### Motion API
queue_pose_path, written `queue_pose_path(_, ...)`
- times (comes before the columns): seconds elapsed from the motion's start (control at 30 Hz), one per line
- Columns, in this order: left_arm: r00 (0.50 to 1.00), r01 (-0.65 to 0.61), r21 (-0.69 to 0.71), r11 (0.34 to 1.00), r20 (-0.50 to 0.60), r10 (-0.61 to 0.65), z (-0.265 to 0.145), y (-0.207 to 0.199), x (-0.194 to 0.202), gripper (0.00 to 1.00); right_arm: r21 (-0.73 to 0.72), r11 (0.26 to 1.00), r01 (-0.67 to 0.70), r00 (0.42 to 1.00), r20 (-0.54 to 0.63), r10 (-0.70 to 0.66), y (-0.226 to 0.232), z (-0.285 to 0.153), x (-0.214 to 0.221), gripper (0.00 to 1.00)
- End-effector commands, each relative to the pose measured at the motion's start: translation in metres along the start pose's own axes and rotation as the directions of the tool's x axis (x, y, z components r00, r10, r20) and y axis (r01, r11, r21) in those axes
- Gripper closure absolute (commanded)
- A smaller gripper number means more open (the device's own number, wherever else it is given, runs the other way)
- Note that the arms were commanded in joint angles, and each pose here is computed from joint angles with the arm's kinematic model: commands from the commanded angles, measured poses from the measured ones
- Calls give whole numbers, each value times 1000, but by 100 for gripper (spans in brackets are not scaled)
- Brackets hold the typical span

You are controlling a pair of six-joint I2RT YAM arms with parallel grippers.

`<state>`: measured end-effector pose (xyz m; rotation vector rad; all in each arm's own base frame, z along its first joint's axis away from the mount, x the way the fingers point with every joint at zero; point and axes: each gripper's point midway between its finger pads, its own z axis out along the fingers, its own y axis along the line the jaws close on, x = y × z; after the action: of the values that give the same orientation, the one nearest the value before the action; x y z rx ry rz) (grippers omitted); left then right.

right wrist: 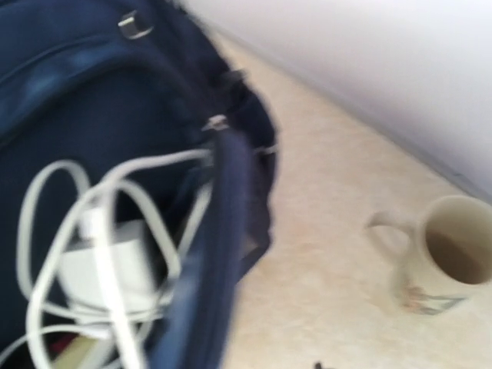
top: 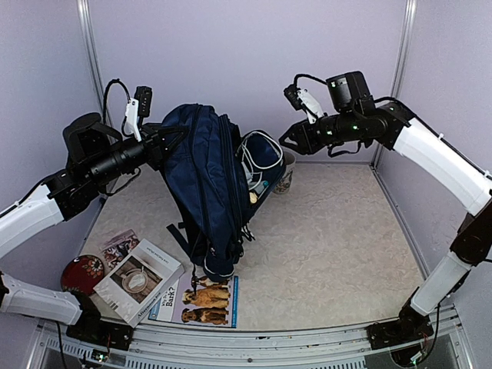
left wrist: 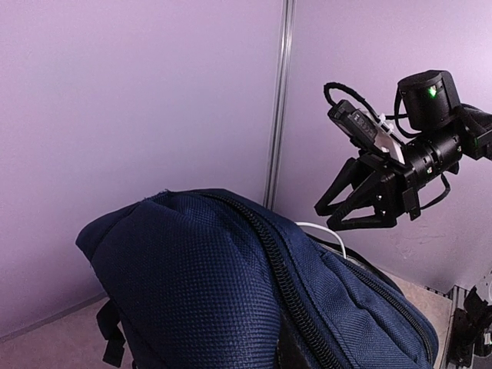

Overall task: Pack the student bag
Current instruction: Adjust the charger in the upper front pocket of the bag.

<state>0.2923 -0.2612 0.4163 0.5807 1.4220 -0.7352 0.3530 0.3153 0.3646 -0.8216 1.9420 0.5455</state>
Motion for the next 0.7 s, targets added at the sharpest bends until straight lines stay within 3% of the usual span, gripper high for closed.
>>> queue_pose_path(0.0, 996, -38, -7, 999, 83, 38, -8, 0, -24, 100, -114, 993, 43, 996, 81, -34, 25, -20, -16, 64)
queue_pose_path(0.2, 996, -38, -7, 999, 81, 38, -7, 0, -23, 100, -168, 982, 88, 989, 129, -66, 36, -29, -25, 62)
queue_pose_path(0.43, 996, -37, -8, 999, 83, 38, -8, 0, -24, 100, -224, 970, 92, 992, 108, -69, 43, -14, -17, 60)
queue_pose_path(0.67, 996, -38, -8, 999, 79, 39, -8, 0, -23, 100, -185, 979, 86, 995, 69, -74, 33, 9, -6, 82)
